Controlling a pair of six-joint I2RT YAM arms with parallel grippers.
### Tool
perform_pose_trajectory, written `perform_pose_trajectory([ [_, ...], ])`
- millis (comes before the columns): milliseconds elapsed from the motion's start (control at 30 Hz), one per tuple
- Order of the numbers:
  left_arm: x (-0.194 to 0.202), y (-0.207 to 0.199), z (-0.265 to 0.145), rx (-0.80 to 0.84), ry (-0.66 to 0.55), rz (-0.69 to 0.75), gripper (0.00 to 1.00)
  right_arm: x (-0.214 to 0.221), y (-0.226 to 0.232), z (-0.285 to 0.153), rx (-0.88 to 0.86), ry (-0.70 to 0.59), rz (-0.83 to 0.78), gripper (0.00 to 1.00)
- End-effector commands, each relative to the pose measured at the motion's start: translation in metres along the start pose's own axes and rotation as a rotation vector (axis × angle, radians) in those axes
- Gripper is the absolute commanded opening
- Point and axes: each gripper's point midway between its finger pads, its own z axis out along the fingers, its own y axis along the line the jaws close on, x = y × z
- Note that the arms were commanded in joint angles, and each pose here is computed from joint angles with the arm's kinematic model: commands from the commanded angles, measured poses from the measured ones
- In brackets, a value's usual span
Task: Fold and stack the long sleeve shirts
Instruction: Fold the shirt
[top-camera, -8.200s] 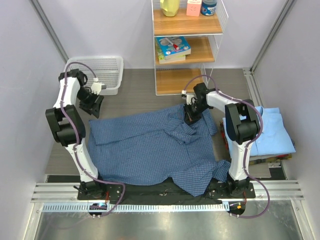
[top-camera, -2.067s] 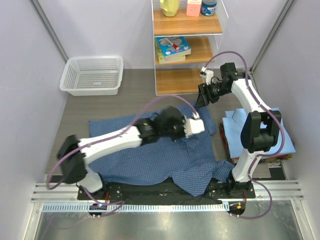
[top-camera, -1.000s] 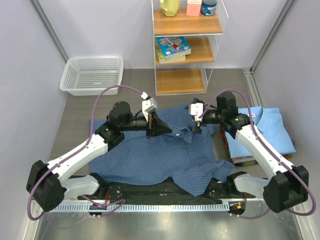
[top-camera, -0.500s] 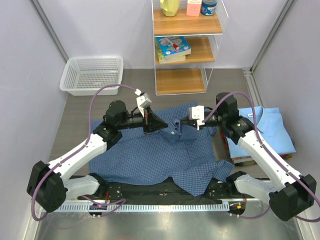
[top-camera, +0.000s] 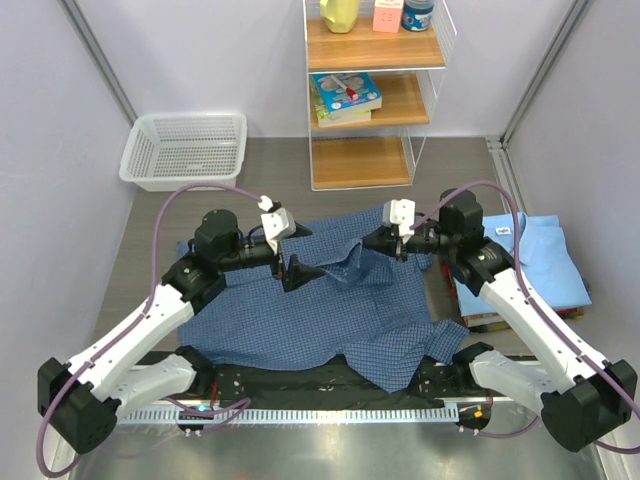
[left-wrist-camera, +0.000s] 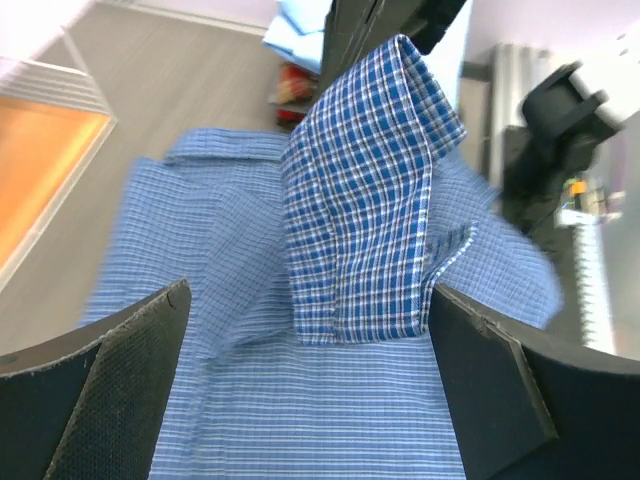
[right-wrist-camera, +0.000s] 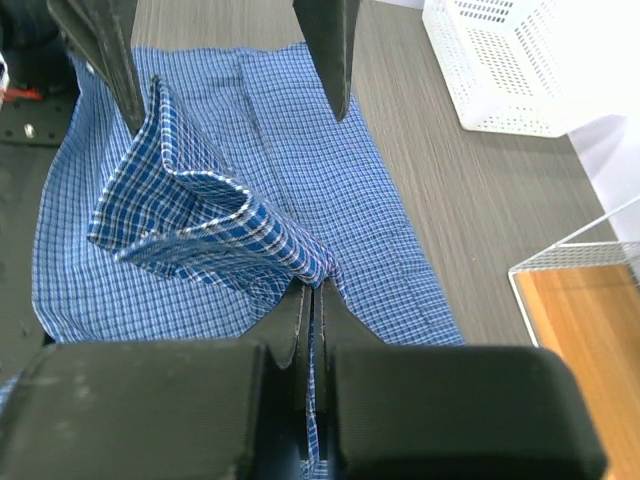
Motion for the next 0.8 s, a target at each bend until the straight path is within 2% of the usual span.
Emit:
perform_pose_trajectory([
  [0,-0.002,0.002,-0.001,-0.033,0.090,0.194,1.00,-0.017,-0.009,-0.002,0.064,-0.055,0.033,0.01],
  [133,0.000,-0.005,0.014,-0.073,0.161,0.363,1.00,-0.016,-0.012,0.000,0.078,-0.055,0.058,0.01],
  [200,0.001,-0.017,0.023,-0.042,0.181,0.429,1.00,-0.016,-0.016,0.001,0.094,-0.055,0.067,0.01],
  [400,0.001,-0.023,0.040,-0.068,0.244,0.505,1.00,-0.014,-0.022,0.002,0.112,-0.046,0.066,0.01],
  [600,0.006,-0.011,0.037,-0.182,0.298,0.531,1.00,-0.007,-0.024,0.003,0.129,-0.028,0.071,0.01],
  [767,0.010,-0.022,0.034,-0.167,0.277,0.627,1.00,-0.007,-0.026,0.004,0.138,-0.031,0.091,0.01],
])
